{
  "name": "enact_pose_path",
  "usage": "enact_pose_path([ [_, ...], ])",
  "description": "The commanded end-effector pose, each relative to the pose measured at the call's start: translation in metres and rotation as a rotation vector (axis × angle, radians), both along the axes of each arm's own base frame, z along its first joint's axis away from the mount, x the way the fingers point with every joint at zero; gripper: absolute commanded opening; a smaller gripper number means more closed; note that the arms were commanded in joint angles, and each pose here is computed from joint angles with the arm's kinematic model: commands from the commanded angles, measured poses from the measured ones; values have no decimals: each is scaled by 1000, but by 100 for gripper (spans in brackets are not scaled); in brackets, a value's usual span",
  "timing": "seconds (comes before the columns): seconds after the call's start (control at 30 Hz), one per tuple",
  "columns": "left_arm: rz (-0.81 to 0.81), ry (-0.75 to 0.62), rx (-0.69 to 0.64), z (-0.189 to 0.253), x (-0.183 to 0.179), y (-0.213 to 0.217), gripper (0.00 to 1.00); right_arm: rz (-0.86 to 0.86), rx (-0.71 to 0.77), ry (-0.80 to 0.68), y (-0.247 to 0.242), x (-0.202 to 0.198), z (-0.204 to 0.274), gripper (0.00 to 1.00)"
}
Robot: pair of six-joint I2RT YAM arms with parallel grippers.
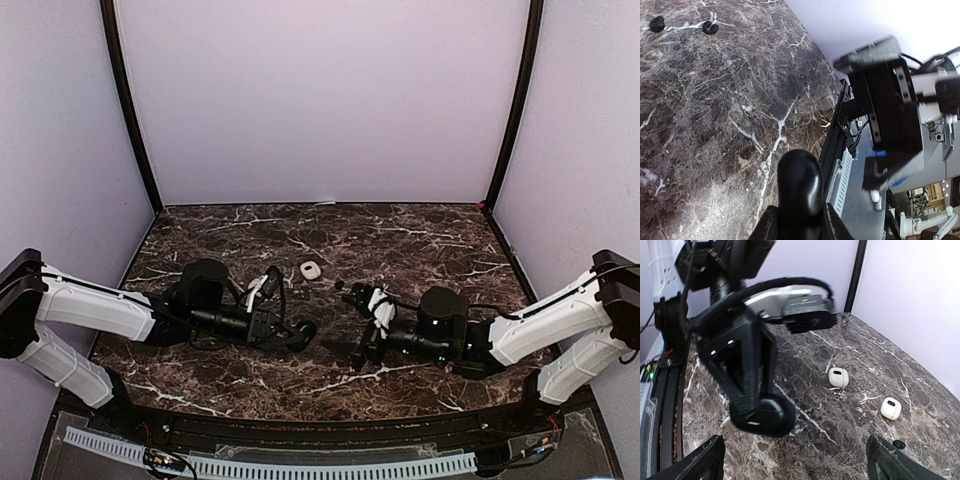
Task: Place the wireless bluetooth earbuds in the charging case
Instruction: Pass from the right arm to the left, then pass from the left arm to the right
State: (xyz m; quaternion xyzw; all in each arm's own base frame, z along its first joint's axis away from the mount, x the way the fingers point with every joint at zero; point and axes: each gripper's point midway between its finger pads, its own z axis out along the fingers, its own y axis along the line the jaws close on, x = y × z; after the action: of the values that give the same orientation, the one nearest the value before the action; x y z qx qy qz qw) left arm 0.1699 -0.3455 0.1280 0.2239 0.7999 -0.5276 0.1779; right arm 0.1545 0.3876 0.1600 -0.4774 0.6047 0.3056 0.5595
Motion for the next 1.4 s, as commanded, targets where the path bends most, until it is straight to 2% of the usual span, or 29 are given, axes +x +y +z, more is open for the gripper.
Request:
enact_pose_path([
  [0.0, -110, -128, -86, 27, -11, -2, 22, 123, 158, 171, -7, 5, 31, 96],
  [0.07, -140, -150, -96, 30, -15, -3, 22, 268, 155, 195, -5, -7, 32, 89],
  [0.17, -191, -189, -105, 35, -20, -4, 22, 377, 128, 319, 0, -7, 38, 81],
  [0.27, -210, -227, -97, 37, -22, -3, 22, 484, 130, 372, -3, -12, 44, 74],
  [0.47, -243, -285, -120, 46, -26, -6, 22, 539, 45, 430, 7, -13, 26, 56],
  [0.7, -258, -327, -119, 48, -26, -14, 22, 567, 28, 478, 13, -16, 17, 46],
  [1.03, -266, -332, -90, 40, -23, -24, 22, 561, 16, 545, 20, -16, 8, 41],
  [1.37, -247, -339, -58, 34, -19, -26, 22, 567, -15, 573, 26, -14, 2, 20],
])
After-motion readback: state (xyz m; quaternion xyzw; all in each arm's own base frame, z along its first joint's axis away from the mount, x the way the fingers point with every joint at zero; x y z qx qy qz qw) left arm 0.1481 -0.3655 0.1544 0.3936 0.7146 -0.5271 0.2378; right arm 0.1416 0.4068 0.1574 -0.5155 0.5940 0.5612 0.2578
